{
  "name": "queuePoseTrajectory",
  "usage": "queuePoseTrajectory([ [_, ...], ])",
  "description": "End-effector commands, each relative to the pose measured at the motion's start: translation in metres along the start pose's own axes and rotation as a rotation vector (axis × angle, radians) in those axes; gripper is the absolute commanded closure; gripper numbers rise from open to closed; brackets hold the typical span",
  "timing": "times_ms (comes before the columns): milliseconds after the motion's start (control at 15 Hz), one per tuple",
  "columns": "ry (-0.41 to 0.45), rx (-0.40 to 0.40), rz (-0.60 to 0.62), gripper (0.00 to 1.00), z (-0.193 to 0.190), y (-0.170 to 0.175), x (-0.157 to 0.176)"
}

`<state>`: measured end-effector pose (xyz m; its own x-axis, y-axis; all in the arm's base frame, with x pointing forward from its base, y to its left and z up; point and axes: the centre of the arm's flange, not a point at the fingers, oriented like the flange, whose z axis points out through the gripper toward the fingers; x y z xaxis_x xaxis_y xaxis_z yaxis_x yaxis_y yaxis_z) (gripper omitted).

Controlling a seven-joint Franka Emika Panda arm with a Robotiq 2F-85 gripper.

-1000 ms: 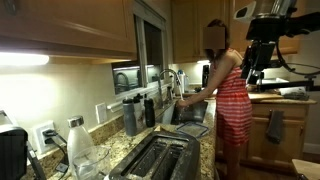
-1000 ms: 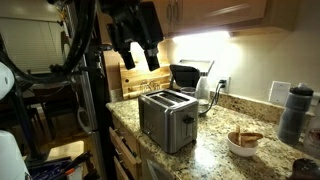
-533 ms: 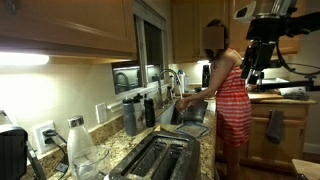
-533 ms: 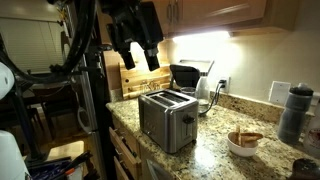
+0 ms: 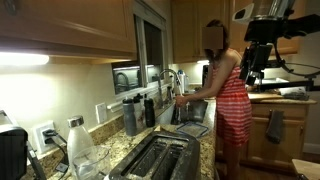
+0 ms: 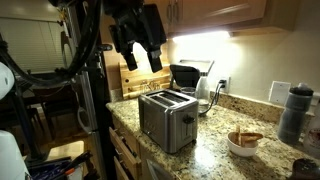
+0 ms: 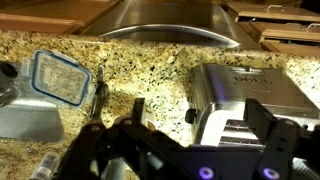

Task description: Put the bread in the toaster

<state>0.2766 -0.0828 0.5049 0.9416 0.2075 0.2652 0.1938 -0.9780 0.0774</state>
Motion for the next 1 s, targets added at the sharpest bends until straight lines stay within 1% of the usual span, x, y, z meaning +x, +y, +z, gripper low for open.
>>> queuePoseTrajectory([
  [0,0.026,-0.007,0.027,0.0,0.013,0.017,0.01],
  [400,0.105,-0.047,0.11,0.0,0.042,0.061,0.036],
  [600,0.115,-0.064,0.145,0.0,0.06,0.081,0.046],
  [933,0.111,-0.083,0.173,0.0,0.085,0.105,0.065],
])
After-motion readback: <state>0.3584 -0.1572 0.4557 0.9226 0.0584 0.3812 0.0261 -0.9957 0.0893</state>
